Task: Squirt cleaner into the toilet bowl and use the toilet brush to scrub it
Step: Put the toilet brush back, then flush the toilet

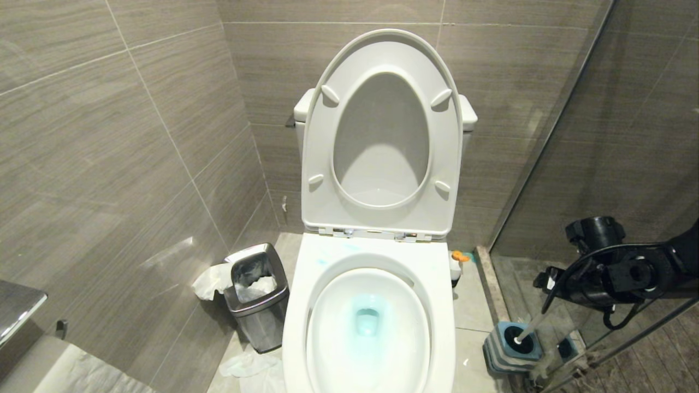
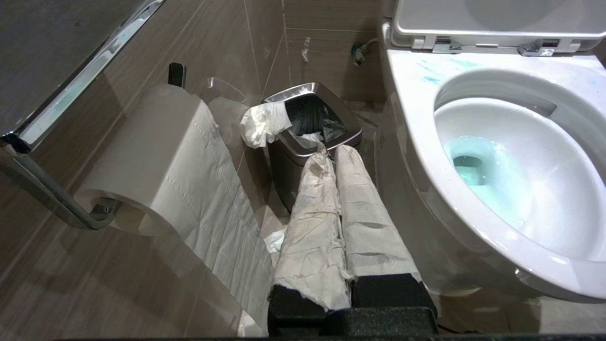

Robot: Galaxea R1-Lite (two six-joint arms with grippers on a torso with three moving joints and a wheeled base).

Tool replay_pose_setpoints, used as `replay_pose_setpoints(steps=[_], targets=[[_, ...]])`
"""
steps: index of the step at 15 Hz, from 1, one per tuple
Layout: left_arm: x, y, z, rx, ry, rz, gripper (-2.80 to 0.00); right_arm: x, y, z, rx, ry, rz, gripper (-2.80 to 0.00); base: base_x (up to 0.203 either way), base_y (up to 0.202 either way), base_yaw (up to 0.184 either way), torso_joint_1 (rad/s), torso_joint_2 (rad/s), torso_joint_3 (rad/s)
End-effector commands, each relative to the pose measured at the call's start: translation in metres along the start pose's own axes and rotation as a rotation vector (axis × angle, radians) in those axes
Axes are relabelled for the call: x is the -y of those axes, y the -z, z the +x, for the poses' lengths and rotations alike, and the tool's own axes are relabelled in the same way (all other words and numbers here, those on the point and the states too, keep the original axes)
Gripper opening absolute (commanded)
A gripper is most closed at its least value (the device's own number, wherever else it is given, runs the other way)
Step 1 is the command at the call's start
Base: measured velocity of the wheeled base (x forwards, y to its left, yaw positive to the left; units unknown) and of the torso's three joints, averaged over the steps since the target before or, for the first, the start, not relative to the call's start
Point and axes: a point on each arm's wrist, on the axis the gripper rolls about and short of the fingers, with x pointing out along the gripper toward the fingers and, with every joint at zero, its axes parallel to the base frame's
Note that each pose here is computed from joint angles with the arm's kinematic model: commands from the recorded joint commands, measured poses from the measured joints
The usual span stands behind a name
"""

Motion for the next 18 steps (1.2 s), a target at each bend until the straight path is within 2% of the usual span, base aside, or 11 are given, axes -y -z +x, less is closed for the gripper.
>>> replay_pose_setpoints(steps=[1,4,8,13,16,18], targets=[[0.000,0.000,0.000,-0.001,0.000,0.000,-2.80,-0.003,-0.016,-0.063,0.152,-0.122,-0.019,0.00,0.000,0.000,0.000,0.000,0.00,0.000],[0.000,0.000,0.000,-0.001,0.000,0.000,-2.80,-0.005,-0.023,-0.112,0.257,-0.266,-0.097,0.00,0.000,0.000,0.000,0.000,0.00,0.000],[0.000,0.000,0.000,-0.001,0.000,0.000,-2.80,0.002,-0.026,-0.151,0.375,-0.316,-0.211,0.00,0.000,0.000,0.000,0.000,0.00,0.000],[0.000,0.000,0.000,-0.001,0.000,0.000,-2.80,0.013,-0.029,-0.187,0.503,-0.302,-0.285,0.00,0.000,0.000,0.000,0.000,0.00,0.000],[0.000,0.000,0.000,-0.001,0.000,0.000,-2.80,0.030,-0.027,-0.211,0.578,-0.207,-0.240,0.00,0.000,0.000,0.000,0.000,0.00,0.000],[0.000,0.000,0.000,-0.002,0.000,0.000,-2.80,0.046,-0.014,-0.235,0.639,-0.185,-0.214,0.00,0.000,0.000,0.000,0.000,0.00,0.000]])
